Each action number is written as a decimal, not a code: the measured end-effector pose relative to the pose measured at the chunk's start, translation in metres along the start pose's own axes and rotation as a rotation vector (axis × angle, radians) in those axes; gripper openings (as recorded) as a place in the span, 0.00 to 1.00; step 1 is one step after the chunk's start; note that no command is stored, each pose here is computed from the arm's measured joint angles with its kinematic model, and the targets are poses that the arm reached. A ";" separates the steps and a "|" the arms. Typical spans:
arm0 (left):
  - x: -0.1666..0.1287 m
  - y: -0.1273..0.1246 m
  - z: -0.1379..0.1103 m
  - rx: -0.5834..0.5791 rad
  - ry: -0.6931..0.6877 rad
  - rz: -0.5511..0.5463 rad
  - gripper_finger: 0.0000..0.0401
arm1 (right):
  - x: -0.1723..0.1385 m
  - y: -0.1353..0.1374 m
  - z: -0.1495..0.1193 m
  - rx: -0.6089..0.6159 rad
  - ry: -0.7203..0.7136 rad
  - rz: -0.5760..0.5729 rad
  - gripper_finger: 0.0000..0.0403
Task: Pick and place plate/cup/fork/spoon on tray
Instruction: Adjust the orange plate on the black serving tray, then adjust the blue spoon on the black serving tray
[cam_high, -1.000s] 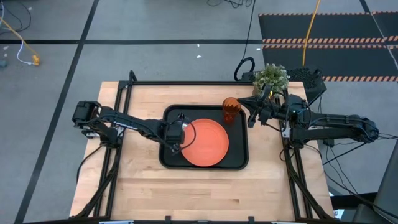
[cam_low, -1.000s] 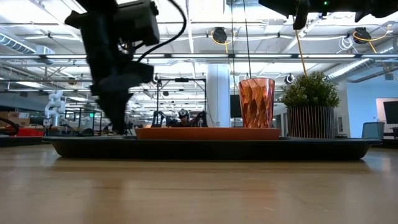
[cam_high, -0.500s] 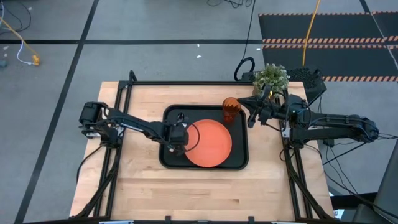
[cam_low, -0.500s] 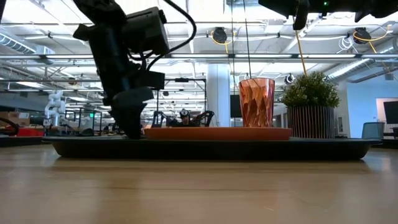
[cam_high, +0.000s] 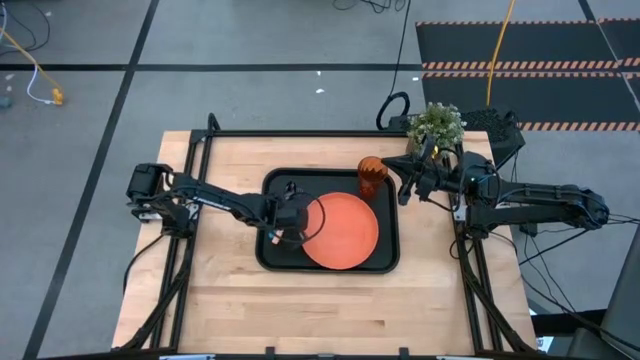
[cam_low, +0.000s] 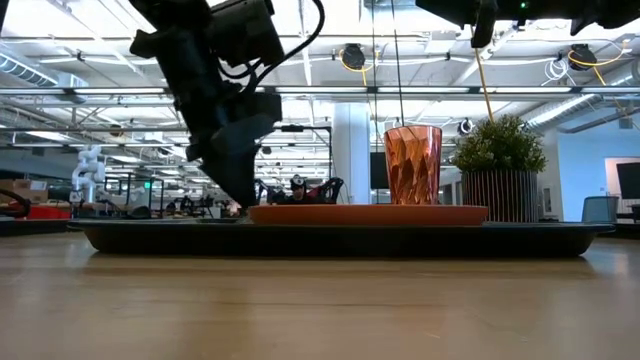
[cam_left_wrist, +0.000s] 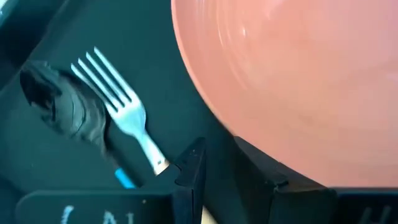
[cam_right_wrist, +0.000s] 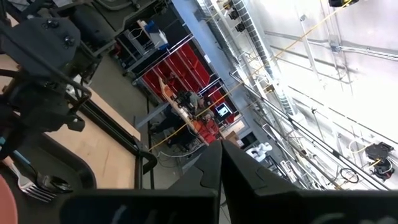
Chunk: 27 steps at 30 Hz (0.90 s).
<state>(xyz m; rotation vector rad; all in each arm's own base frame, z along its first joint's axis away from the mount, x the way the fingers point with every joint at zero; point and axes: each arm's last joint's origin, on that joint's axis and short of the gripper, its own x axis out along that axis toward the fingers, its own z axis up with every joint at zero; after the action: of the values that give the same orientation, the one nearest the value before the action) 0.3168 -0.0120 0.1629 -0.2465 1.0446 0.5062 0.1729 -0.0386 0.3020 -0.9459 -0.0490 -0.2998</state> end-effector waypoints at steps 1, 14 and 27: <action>0.000 0.000 0.001 -0.004 -0.011 -0.002 0.20 | 0.000 0.000 0.000 0.000 0.000 0.000 0.00; -0.003 -0.010 0.021 0.016 -0.225 -0.066 0.20 | 0.000 0.000 0.000 0.000 -0.003 0.002 0.00; -0.044 -0.019 0.084 0.086 -0.967 -0.202 0.20 | 0.000 0.001 0.002 0.025 -0.057 0.045 0.00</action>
<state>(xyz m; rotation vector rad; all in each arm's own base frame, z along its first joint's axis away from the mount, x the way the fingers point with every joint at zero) 0.3728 -0.0050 0.2410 -0.0098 0.0942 0.3278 0.1733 -0.0366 0.3018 -0.9294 -0.0832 -0.2297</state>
